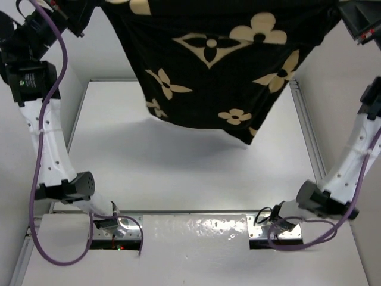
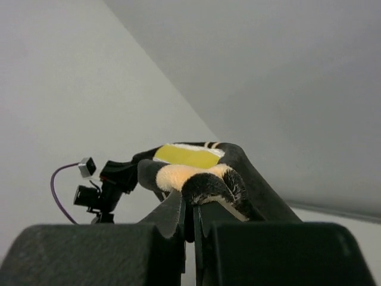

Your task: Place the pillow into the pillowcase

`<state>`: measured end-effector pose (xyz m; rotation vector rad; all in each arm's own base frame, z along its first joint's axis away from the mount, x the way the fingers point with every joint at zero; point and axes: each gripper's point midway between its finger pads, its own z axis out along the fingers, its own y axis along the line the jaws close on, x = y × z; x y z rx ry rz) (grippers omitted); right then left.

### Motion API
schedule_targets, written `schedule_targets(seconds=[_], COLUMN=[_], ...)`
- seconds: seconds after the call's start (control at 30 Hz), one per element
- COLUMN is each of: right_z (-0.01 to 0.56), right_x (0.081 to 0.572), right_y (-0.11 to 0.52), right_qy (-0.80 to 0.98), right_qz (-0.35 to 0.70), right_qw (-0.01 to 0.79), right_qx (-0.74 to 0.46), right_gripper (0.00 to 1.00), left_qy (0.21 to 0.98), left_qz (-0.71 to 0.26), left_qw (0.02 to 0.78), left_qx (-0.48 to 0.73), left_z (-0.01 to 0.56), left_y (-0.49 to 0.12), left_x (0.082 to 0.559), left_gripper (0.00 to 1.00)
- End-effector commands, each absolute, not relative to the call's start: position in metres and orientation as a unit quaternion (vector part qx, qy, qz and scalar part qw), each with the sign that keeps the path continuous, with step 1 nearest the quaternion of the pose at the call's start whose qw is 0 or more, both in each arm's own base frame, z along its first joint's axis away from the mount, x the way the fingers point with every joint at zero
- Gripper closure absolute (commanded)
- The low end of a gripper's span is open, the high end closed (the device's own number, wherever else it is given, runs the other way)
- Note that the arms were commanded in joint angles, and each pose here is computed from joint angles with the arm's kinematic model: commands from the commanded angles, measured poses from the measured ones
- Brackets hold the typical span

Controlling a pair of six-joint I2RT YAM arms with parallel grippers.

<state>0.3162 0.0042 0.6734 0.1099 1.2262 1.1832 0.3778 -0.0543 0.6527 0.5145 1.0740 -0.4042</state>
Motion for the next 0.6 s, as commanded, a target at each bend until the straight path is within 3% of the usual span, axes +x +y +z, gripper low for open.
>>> schedule_targets(seconds=[0.0,0.17,0.23,0.33,0.37,0.4,0.43,0.47,0.5,0.57], right_z=[0.694,0.499,0.486,0.547,0.648,0.657,0.724,0.736,0.759,0.713], right_x=[0.277,0.37,0.384,0.395,0.355,0.384,0.337,0.331,0.29,0.318], right_y=[-0.001,-0.039,-0.029,-0.018,-0.003,-0.021,-0.007,-0.021,-0.002,-0.016], right_qy=[0.474,0.584,0.595,0.588,0.546,0.543,0.474,0.443,0.402,0.452], right_qz=[0.477,0.494,0.524,0.515,0.473,0.475,0.477,0.544,0.552,0.528], right_qw=[0.738,0.607,0.57,0.594,0.683,0.68,0.737,0.704,0.729,0.715], right_qx=[0.057,0.215,0.214,0.189,0.109,0.131,0.072,0.11,0.034,0.078], right_gripper=[1.0,1.0,1.0,1.0,1.0,1.0,1.0,1.0,1.0,1.0], left_qy=[0.453,0.65,0.663,0.584,0.515,0.485,0.442,0.394,0.368,0.381], left_qz=[-0.133,-0.146,-0.147,-0.164,-0.143,-0.125,-0.1,-0.069,-0.049,-0.03], left_qw=[0.851,0.719,0.71,0.773,0.823,0.846,0.872,0.896,0.907,0.901], left_qx=[0.228,0.196,0.188,0.182,0.194,0.183,0.185,0.192,0.2,0.208], left_z=[0.688,0.528,0.526,0.605,0.649,0.671,0.694,0.717,0.737,0.74], left_y=[-0.04,-0.038,-0.04,-0.046,-0.046,-0.044,-0.042,-0.041,-0.043,-0.036], left_x=[0.336,0.455,0.475,0.461,0.445,0.416,0.392,0.367,0.339,0.325], left_gripper=[1.0,1.0,1.0,1.0,1.0,1.0,1.0,1.0,1.0,1.0])
